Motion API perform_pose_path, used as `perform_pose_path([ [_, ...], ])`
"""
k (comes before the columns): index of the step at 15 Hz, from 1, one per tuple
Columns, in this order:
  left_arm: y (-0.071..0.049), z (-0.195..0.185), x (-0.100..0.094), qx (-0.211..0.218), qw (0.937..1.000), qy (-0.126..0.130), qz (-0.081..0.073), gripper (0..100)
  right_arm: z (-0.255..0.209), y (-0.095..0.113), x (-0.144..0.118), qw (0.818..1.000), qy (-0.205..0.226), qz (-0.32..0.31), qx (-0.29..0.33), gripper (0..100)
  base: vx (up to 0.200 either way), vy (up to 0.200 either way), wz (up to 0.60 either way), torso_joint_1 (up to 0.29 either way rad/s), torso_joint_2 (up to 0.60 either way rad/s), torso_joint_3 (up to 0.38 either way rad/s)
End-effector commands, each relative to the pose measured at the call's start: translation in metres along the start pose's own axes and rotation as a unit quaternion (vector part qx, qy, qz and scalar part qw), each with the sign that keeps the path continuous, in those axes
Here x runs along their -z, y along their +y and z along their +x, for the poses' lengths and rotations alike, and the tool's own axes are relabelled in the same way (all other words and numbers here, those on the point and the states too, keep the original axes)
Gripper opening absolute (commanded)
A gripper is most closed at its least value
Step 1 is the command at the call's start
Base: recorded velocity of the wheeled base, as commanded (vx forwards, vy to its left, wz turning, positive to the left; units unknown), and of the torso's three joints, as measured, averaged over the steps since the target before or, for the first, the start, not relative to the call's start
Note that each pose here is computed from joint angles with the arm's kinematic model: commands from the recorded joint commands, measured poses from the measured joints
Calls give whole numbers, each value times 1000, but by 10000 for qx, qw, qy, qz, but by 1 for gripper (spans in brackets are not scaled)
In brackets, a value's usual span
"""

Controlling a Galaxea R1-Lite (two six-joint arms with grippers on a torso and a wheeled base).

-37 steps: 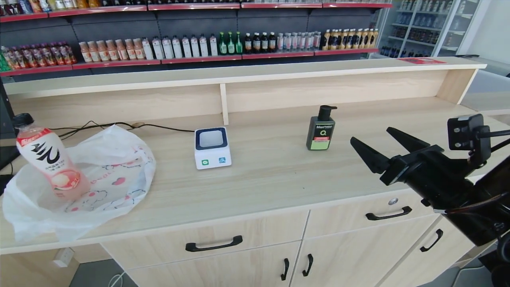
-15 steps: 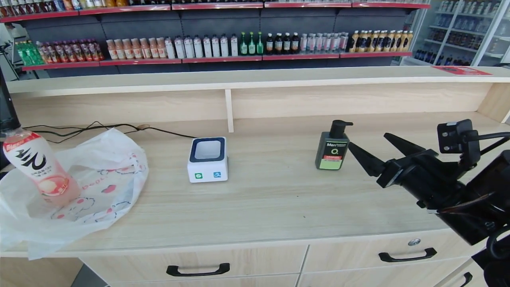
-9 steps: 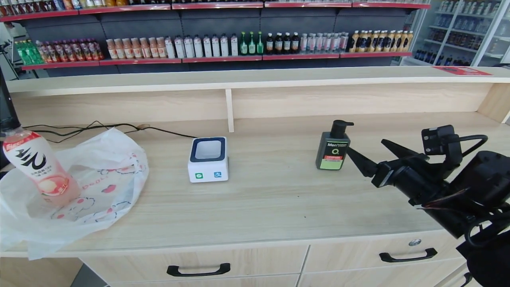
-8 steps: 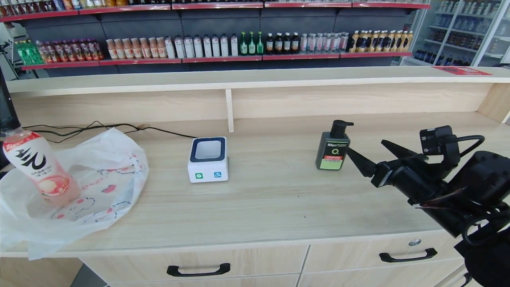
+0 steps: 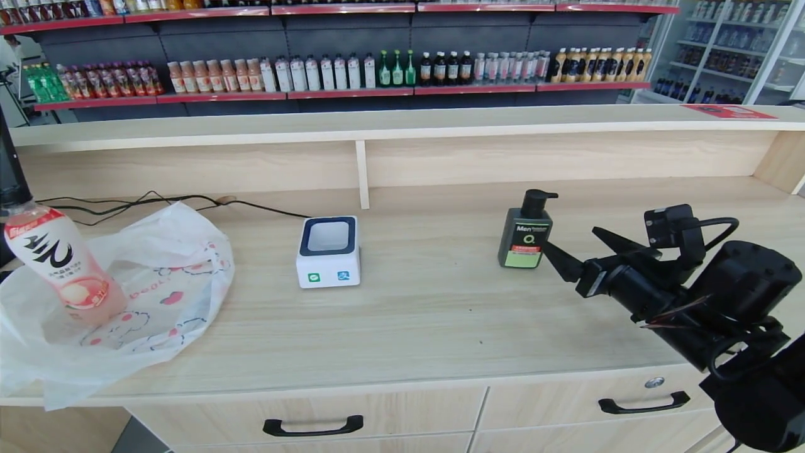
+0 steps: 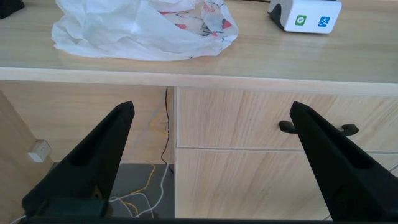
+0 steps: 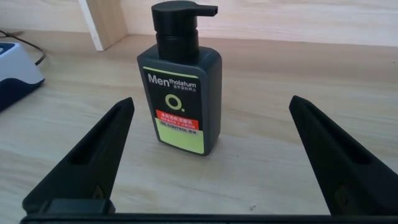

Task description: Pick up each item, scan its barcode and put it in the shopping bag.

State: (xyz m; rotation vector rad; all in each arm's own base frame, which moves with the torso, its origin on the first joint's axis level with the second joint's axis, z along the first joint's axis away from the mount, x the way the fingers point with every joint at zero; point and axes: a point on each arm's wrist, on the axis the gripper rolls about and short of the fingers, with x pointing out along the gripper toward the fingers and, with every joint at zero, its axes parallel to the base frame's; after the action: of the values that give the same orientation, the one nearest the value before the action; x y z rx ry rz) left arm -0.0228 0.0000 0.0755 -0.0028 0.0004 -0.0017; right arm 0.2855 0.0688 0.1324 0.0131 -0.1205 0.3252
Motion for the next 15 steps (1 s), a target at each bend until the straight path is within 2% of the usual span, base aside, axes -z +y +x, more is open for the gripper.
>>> perform_pose_path([
  [1, 0, 0, 0, -1, 10000, -2, -2, 100, 3, -2, 3, 10000, 22, 4, 24, 100, 0, 0, 0, 0, 0, 0],
  [11, 0, 0, 0, -1, 10000, -2, -2, 100, 19, -8, 17, 9999, 122, 22, 93, 100, 0, 0, 0, 0, 0, 0],
  [15, 0, 0, 0, -1, 10000, -2, -2, 100, 24, -24, 20, 9994, 91, 15, 329, 100, 0, 0, 0, 0, 0, 0],
])
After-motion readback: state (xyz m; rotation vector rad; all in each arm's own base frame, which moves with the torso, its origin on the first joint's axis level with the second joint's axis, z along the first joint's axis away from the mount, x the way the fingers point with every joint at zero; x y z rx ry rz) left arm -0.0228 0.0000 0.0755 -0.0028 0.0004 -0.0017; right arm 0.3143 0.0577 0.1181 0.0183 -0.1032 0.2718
